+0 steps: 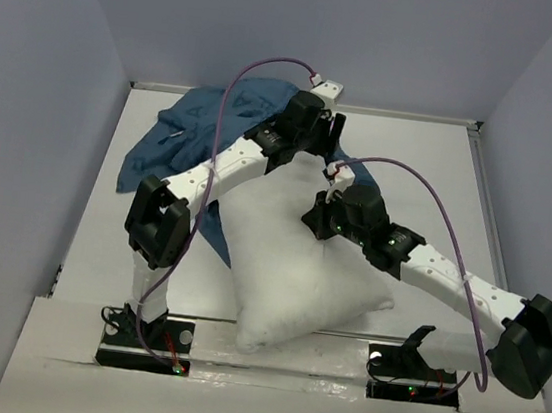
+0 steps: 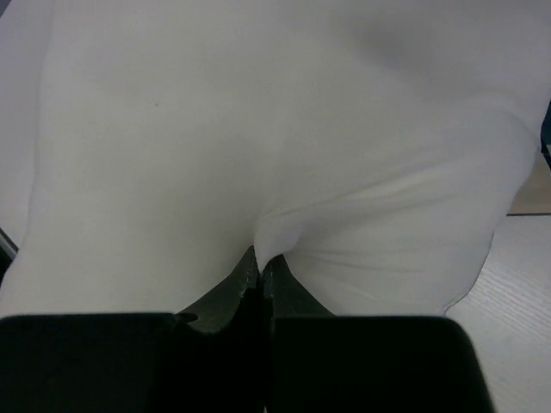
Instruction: Put the pillow into the pillowcase
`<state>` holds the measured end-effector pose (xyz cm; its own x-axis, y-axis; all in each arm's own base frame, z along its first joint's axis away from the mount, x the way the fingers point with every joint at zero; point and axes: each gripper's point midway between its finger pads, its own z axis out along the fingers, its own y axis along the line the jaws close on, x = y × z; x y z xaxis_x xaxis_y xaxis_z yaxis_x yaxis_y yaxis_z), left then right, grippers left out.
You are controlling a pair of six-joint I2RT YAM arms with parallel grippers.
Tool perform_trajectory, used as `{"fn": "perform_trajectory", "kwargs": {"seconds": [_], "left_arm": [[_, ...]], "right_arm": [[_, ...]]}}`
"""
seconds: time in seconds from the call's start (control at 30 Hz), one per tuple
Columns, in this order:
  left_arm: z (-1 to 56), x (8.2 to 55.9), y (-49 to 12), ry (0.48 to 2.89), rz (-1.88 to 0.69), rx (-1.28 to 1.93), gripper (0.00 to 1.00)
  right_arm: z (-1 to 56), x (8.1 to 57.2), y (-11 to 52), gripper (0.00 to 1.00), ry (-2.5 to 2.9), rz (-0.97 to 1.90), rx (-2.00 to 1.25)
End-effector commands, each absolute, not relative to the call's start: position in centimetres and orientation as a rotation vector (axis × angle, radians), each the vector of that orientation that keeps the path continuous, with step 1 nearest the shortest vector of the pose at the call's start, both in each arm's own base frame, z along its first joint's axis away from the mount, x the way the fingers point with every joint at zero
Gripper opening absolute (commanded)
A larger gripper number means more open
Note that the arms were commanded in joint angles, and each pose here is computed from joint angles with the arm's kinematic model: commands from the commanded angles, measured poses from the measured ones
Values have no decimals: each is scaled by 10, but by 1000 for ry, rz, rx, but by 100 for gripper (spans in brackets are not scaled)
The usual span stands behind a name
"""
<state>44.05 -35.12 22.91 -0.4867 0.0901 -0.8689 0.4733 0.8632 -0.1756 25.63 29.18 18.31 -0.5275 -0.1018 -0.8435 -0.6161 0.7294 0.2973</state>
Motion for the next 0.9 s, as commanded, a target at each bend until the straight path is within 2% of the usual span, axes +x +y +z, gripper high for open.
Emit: {"fn": "perform_trajectory", "kwargs": {"seconds": [0.0, 0.07, 0.2, 0.27, 0.33, 0.37, 0.4, 0.43, 0.47, 0.53, 0.6, 0.63, 0.7, 0.77, 0.8, 0.83, 0.87], "left_arm": [[316, 438, -355, 1834, -579, 350, 78], [311, 435, -342, 1838, -520, 342, 82], [325, 413, -314, 1843, -494, 282, 81], [299, 395, -307, 1892, -506, 282, 79], [312, 379, -289, 1861, -529, 194, 77], [287, 366, -281, 1904, -508, 183, 76], [303, 355, -272, 1855, -539, 122, 76], [295, 347, -271, 1865, -550, 123, 76], [277, 332, -275, 1897, -557, 159, 76], [266, 318, -272, 1924, -500, 165, 82], [246, 308, -274, 1969, -424, 189, 91], [242, 308, -276, 1972, -414, 190, 91], [242, 309, -291, 1954, -455, 220, 99], [243, 315, -301, 1941, -443, 250, 99], [220, 321, -302, 1990, -349, 277, 99], [211, 326, -299, 2010, -280, 287, 96], [202, 332, -294, 2026, -202, 303, 86]], "right_arm": [[194, 266, 297, 0, 1978, 785, -456], [191, 263, 299, 0, 1983, 801, -472], [204, 273, 281, 0, 1962, 745, -412], [222, 276, 269, 23, 1936, 762, -404], [243, 298, 240, 44, 1897, 746, -339], [257, 297, 238, 58, 1859, 790, -381], [279, 304, 233, 62, 1810, 797, -375], [288, 314, 223, 64, 1788, 776, -366], [296, 317, 224, 66, 1769, 782, -394], [305, 329, 235, 66, 1749, 784, -464], [296, 362, 233, 59, 1783, 696, -434], [285, 370, 231, 58, 1812, 680, -421], [286, 394, 232, 57, 1783, 627, -446], [279, 414, 226, 55, 1786, 548, -450], [275, 425, 222, 54, 1794, 515, -443], [261, 435, 223, 54, 1822, 491, -449], [266, 445, 217, 52, 1810, 455, -441]]}}
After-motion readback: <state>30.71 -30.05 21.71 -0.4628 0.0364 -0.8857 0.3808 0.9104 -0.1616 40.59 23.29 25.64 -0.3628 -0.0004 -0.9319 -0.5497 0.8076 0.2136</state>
